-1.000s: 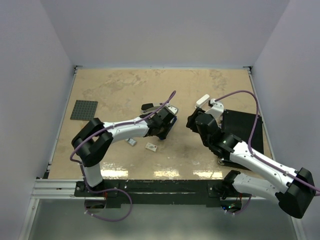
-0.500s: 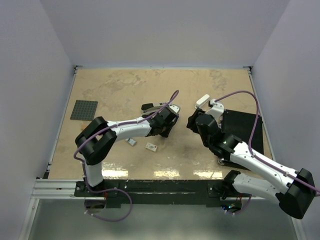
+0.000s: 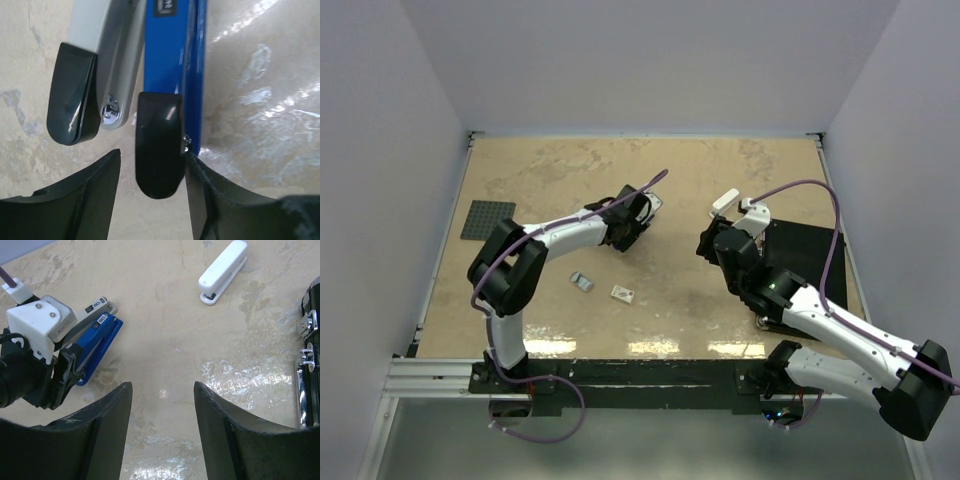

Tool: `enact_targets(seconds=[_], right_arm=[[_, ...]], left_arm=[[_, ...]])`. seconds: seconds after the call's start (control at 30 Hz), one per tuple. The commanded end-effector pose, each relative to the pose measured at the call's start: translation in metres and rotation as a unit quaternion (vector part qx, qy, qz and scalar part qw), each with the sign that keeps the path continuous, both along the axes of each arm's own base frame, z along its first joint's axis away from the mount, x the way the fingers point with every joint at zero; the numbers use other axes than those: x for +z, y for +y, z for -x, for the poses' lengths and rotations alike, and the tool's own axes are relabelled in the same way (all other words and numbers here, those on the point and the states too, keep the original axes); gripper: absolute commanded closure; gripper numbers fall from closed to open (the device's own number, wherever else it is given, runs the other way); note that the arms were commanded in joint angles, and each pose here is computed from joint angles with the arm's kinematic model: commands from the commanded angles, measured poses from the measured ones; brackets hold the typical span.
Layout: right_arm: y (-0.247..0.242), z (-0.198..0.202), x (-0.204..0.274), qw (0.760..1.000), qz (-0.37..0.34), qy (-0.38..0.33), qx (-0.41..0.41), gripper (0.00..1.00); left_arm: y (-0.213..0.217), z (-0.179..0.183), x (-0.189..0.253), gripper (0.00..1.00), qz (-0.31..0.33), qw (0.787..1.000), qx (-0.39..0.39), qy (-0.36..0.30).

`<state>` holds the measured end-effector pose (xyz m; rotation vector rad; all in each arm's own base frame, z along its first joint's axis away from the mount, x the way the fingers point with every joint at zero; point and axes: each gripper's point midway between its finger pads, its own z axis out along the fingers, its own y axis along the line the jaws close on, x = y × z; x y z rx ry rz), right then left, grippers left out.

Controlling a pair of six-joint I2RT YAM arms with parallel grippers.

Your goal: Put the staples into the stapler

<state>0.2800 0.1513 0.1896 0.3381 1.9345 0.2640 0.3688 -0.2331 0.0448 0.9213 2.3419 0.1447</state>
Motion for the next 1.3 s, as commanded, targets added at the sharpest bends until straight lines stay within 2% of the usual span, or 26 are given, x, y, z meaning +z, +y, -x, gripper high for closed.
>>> enact_targets(seconds=[0.0, 0.03, 0.13, 0.23, 0.37, 0.43, 0.47, 0.5, 0.53, 0.57, 0.63, 0.83, 0.93, 0.97, 1.03, 1.07, 1.17, 1.27], right_arm=[[-0.007, -0.005, 0.029, 0.999, -0.007, -0.035, -0.015, 0.42], [-0.007, -0.005, 0.031, 0.999, -0.007, -0.037, -0.016, 0.42], [-0.010, -0.006, 0.036, 0.999, -0.001, -0.042, -0.019, 0.41], [-0.014, -0.007, 0.043, 0.998, 0.007, -0.049, -0.026, 0.40], [-0.025, -0.008, 0.058, 0.997, 0.021, -0.068, -0.043, 0.37], [-0.029, -0.008, 0.069, 0.995, 0.022, -0.079, -0.050, 0.31], [-0.032, -0.008, 0.073, 0.995, 0.029, -0.083, -0.052, 0.25], [-0.036, -0.007, 0.077, 0.994, 0.031, -0.088, -0.058, 0.21], [-0.038, -0.007, 0.084, 0.993, 0.031, -0.095, -0.062, 0.17], [-0.040, -0.006, 0.087, 0.993, 0.038, -0.097, -0.063, 0.09], [-0.046, -0.005, 0.097, 0.991, 0.039, -0.107, -0.071, 0.02], [-0.063, 0.000, 0.130, 0.985, 0.056, -0.134, -0.093, 0.02], [-0.071, 0.002, 0.147, 0.981, 0.063, -0.150, -0.104, 0.02], [-0.073, 0.003, 0.152, 0.980, 0.063, -0.155, -0.107, 0.02], [-0.077, 0.004, 0.162, 0.978, 0.068, -0.165, -0.109, 0.02], [-0.079, 0.004, 0.166, 0.977, 0.069, -0.168, -0.114, 0.02], [-0.079, 0.004, 0.176, 0.975, 0.068, -0.179, -0.114, 0.02], [-0.077, 0.003, 0.180, 0.974, 0.062, -0.185, -0.112, 0.02]], left_arm=[[0.017, -0.015, 0.011, 0.36, -0.059, 0.997, -0.042, -0.005], [0.018, -0.020, 0.017, 0.27, -0.060, 0.997, -0.037, -0.015], [0.022, -0.029, 0.035, 0.13, -0.051, 0.998, -0.020, -0.033], [0.020, -0.031, 0.058, 0.04, -0.023, 0.998, -0.006, -0.053], [0.022, -0.031, 0.091, 0.00, 0.065, 0.994, 0.037, -0.078], [0.028, -0.027, 0.111, 0.00, 0.133, 0.984, 0.072, -0.096], [0.042, -0.034, 0.121, 0.00, 0.162, 0.975, 0.101, -0.113], [0.055, -0.026, 0.132, 0.00, 0.185, 0.967, 0.118, -0.126], [0.062, -0.024, 0.138, 0.00, 0.218, 0.957, 0.143, -0.129], [0.084, -0.029, 0.147, 0.00, 0.238, 0.944, 0.174, -0.146], [0.109, -0.018, 0.165, 0.00, 0.280, 0.920, 0.217, -0.170], [0.203, 0.014, 0.222, 0.00, 0.335, 0.830, 0.345, -0.284], [0.234, 0.043, 0.264, 0.00, 0.330, 0.785, 0.373, -0.369], [0.242, 0.059, 0.288, 0.00, 0.341, 0.762, 0.368, -0.409], [0.258, 0.079, 0.309, 0.00, 0.339, 0.731, 0.378, -0.456], [0.263, 0.094, 0.329, 0.00, 0.355, 0.706, 0.367, -0.491], [0.272, 0.120, 0.357, 0.00, 0.351, 0.682, 0.347, -0.540], [0.280, 0.132, 0.364, 0.00, 0.344, 0.669, 0.353, -0.556]])
